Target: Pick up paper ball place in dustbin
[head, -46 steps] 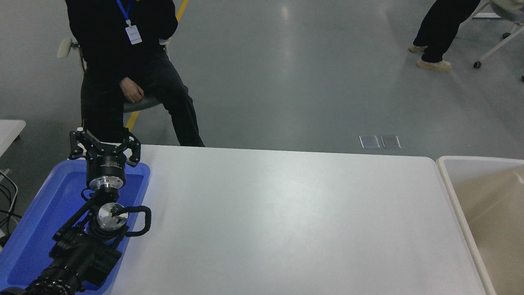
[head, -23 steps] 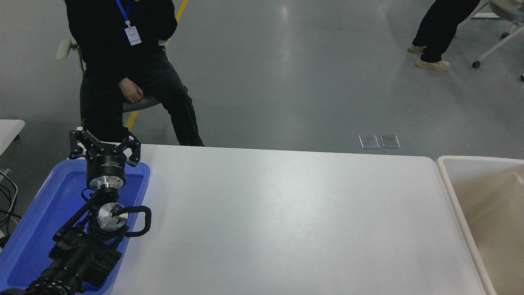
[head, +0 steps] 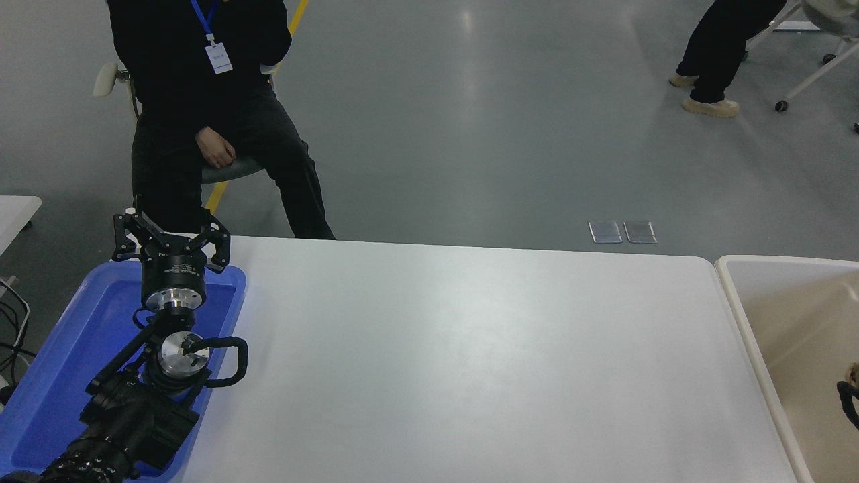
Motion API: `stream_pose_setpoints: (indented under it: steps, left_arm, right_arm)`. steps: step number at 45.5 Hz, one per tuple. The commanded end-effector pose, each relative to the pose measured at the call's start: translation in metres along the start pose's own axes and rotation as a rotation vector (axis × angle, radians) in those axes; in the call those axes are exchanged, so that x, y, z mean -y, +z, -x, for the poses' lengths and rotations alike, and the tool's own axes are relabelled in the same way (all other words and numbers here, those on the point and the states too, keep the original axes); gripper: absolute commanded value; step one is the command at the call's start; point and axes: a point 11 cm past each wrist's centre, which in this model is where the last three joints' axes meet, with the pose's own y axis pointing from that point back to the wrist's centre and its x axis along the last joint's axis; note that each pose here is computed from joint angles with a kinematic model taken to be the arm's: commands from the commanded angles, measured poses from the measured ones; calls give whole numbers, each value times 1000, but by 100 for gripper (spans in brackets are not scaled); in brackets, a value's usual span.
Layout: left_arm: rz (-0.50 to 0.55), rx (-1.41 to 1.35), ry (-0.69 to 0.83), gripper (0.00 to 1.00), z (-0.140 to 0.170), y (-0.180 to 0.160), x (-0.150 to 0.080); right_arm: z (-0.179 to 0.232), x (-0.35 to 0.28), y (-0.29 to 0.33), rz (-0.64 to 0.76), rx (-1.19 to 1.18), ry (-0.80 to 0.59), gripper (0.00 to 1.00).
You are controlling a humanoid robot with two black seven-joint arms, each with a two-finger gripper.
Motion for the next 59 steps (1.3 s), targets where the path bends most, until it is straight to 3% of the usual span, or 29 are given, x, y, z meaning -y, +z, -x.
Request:
stream_pose_setpoints:
  steps: [1,2,3,21,40,46,59]
  left_arm:
    - [0,1,1,99,0,0,0]
    - [0,0,-1,99,0,0,0]
    - [0,0,-1,99,0,0,0]
    - [0,0,-1,99,0,0,0]
    - [0,0,-1,99,0,0,0]
    - [0,0,-1,99,0,0,0]
    - [0,0,-1,99,0,0,0]
  right_arm:
    - [15,-2,-5,-11,7,-31,85]
    - [16,-2,-6,-12,8,-35,99]
    - [17,-2,-7,-13,9,-35,100]
    - [24,-6,-30,-48,32,-51,100]
    - [28,-20,-107,-170,109,-94,100]
    - [43,-30,-130,-211,151,-194,100]
    - [102,-68,-168,-273,418,-547,100]
